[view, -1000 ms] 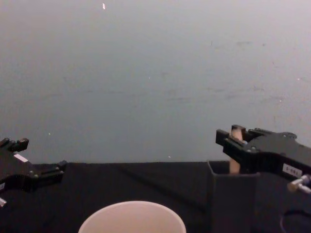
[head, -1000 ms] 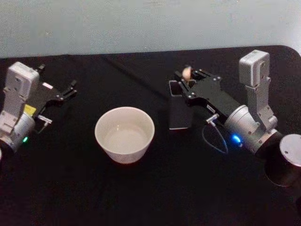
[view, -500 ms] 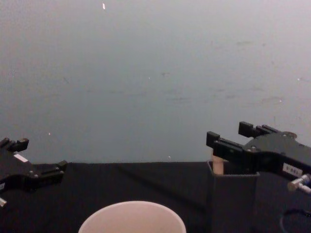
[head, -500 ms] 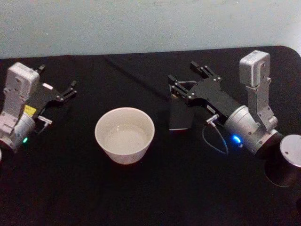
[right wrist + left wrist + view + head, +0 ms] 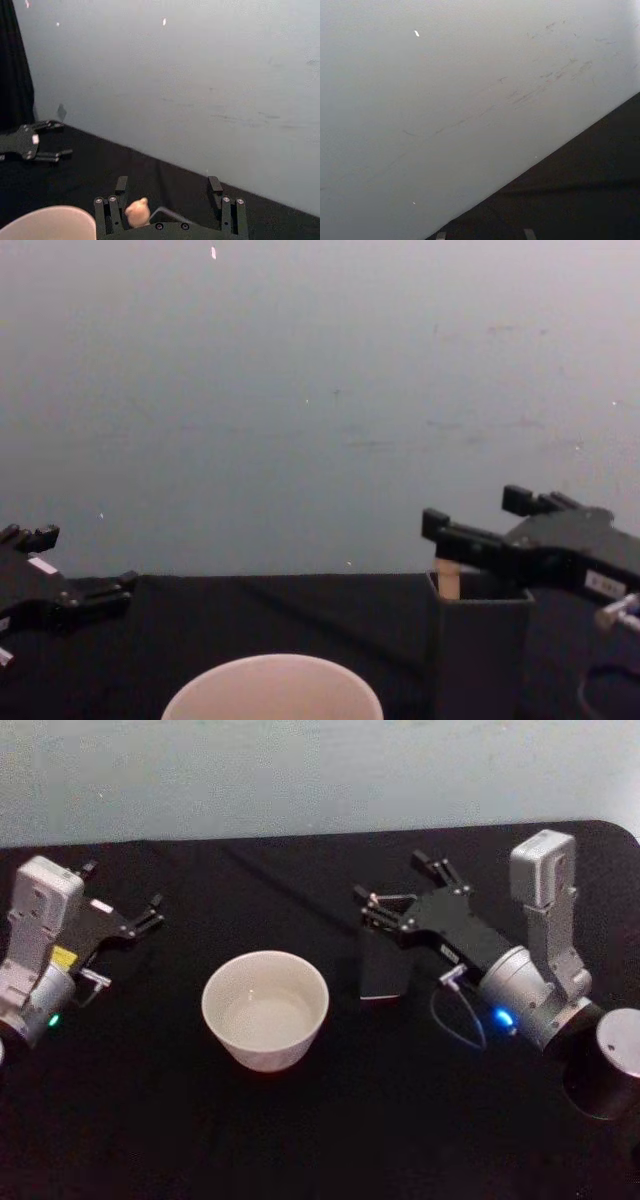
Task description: Pick up the stirring spoon with one hand, stir inside the cup, then place it back in its original position.
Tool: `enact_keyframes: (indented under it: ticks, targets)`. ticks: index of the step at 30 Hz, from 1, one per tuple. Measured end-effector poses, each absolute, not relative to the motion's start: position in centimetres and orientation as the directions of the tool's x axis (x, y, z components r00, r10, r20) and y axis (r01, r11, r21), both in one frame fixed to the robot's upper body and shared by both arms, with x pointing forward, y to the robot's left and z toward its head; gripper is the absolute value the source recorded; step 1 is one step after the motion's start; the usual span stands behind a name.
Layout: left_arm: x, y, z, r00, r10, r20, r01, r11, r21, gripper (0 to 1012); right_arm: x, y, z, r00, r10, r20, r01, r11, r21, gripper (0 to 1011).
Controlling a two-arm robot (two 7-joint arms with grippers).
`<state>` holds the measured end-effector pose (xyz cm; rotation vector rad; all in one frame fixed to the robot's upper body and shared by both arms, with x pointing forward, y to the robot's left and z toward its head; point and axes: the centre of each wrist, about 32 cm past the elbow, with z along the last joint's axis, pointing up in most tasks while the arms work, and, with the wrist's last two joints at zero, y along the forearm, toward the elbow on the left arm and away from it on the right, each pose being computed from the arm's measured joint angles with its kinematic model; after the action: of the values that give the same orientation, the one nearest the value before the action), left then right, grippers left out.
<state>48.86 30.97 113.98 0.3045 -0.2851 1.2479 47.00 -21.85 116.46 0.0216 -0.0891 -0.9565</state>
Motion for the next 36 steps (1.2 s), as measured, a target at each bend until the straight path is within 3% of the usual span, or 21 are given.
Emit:
enact_keyframes:
  ticks: [5, 10, 18, 28, 36]
  targets:
    - [48.9, 31.0, 114.0, 0.292, 0.880, 0.374, -0.955, 0.287, 0.070, 1001, 47.2, -22.6, 117.1, 0.535, -0.842, 0.064, 0.835, 0.539, 0.113, 1002]
    - [48.9, 31.0, 114.0, 0.292, 0.880, 0.374, -0.955, 0.287, 0.070, 1001, 47.5, -23.9, 117.5, 0.419, -0.904, 0.086, 0.888, 0.428, 0.168, 1002]
    - [48.9, 31.0, 114.0, 0.292, 0.880, 0.374, -0.955, 0.287, 0.070, 1001, 47.8, -25.4, 116.0, 0.239, -0.960, 0.148, 0.962, 0.255, 0.098, 1002]
    - [48.9, 31.0, 114.0, 0.292, 0.880, 0.374, -0.955, 0.287, 0.070, 1001, 47.9, -25.6, 114.0, 0.235, -0.957, 0.170, 0.972, 0.233, -0.033, 1002]
    - [48.9, 31.0, 114.0, 0.292, 0.880, 0.374, -0.955, 0.287, 0.070, 1001, 47.9, -25.6, 113.5, 0.249, -0.955, 0.163, 0.968, 0.241, -0.069, 1002]
